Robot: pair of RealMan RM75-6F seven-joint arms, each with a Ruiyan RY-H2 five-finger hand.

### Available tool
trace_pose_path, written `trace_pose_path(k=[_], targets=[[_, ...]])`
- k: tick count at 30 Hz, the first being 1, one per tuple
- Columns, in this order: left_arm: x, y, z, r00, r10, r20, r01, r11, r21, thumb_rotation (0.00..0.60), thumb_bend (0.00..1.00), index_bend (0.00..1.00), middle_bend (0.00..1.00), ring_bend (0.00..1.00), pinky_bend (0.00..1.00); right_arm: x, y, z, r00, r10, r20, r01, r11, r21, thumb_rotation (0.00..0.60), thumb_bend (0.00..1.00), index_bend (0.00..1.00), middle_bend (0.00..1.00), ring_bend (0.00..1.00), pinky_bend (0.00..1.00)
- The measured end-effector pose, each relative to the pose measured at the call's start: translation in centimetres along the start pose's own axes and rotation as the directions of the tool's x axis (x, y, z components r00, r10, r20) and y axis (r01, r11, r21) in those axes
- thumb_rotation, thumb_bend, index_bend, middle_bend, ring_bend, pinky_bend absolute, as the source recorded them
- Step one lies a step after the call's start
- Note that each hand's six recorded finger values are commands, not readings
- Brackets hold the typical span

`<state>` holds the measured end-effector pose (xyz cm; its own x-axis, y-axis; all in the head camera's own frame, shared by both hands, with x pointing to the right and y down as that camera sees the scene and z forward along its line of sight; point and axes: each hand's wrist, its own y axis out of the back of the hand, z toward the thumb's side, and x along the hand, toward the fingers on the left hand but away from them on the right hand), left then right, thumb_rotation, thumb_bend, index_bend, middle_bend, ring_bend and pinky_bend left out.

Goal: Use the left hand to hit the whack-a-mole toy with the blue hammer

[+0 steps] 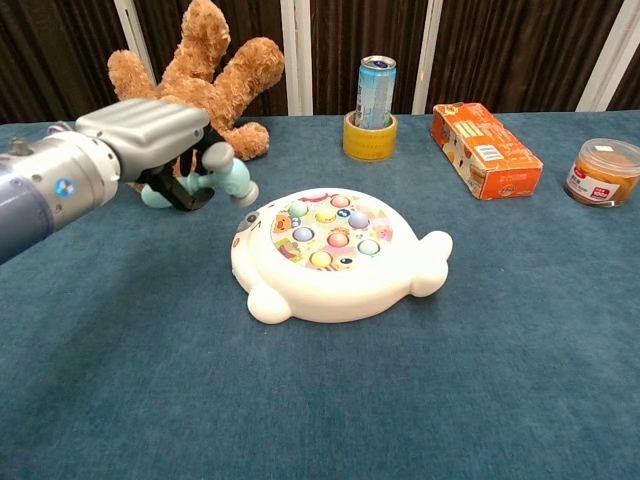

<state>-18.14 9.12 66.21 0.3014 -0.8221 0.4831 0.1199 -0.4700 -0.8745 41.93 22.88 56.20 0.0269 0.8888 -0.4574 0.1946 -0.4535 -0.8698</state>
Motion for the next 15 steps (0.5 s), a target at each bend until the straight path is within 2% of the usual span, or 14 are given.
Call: trace_pose_path(k=[5, 15], targets=[[1.9, 1.4, 2.0, 1.0, -0.026, 0.003, 0.026, 0.998, -0.061, 0.6, 0.65, 0.68, 0.53, 0.42, 0.55, 0.0, 0.0, 0.0, 1.0, 0.003, 0.004, -0.003, 1.0, -0.01, 0.6, 0.19, 0.0, 0.0, 0.0, 0.0], [4.6, 3.3, 5.8, 0.996, -0.091, 0.006, 0.091, 0.996, 0.013, 0.6, 0.65, 0.68, 0.53, 0.42, 0.55, -0.1, 0.1, -0.6, 0.999, 0.015, 0.03, -0.014, 1.0, -0.027, 0.6, 0.19, 0.0, 0.0, 0.0, 0.0]])
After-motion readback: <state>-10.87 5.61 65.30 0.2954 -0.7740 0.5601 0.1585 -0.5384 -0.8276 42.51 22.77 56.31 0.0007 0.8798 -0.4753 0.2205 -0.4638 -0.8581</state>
